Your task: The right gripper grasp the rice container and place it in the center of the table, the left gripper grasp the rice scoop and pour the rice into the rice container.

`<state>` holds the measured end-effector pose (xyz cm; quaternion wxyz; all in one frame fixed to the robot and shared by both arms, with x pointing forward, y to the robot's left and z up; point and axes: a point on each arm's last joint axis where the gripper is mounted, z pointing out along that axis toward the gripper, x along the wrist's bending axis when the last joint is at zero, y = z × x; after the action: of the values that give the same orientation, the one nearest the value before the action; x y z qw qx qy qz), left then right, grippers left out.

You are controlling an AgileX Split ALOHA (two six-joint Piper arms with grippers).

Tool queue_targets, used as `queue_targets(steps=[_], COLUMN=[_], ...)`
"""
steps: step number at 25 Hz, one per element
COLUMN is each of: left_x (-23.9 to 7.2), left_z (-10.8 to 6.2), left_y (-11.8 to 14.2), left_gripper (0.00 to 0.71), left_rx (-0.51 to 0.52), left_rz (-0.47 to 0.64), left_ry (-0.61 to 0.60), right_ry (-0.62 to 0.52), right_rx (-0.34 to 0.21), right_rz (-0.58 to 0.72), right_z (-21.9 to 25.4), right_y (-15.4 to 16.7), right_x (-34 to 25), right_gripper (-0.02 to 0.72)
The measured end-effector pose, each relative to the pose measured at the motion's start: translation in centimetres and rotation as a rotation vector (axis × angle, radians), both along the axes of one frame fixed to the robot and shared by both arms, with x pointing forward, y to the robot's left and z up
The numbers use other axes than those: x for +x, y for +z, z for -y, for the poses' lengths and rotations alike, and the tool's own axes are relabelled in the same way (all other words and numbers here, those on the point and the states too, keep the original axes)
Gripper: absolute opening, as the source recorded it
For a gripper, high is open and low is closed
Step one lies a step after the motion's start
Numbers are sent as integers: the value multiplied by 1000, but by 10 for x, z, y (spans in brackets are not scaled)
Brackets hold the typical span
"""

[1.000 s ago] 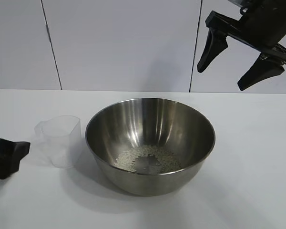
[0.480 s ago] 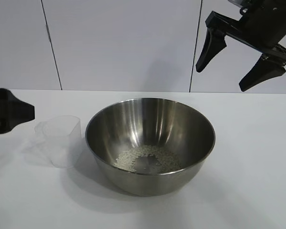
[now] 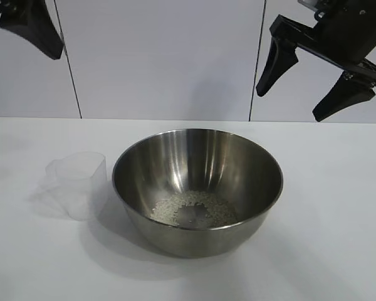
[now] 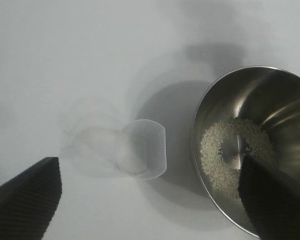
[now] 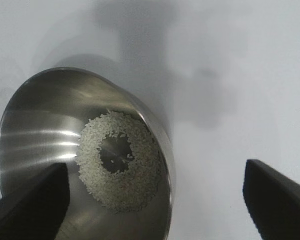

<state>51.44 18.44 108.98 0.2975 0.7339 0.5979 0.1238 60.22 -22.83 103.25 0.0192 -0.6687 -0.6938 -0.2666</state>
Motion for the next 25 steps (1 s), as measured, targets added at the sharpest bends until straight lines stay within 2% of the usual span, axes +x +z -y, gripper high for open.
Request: queue_targets(steps=[4,12,25], left_x=[22,51,55], left_z=[15,41,43], left_y=[-7,-23,-23], left_gripper=[693,694,694], left_rx=[-11,-129,-146], left_rz=[-100,-233,-238], left_ry=[-42,-91,-85], right_ry=[4,8,10], right_rx=[16,52,55], right_rz=[3,6,6], right_z=[-1,-4,-4], right_y=[1,2,2], right_x=[0,0,0], right_gripper=[652,652,652])
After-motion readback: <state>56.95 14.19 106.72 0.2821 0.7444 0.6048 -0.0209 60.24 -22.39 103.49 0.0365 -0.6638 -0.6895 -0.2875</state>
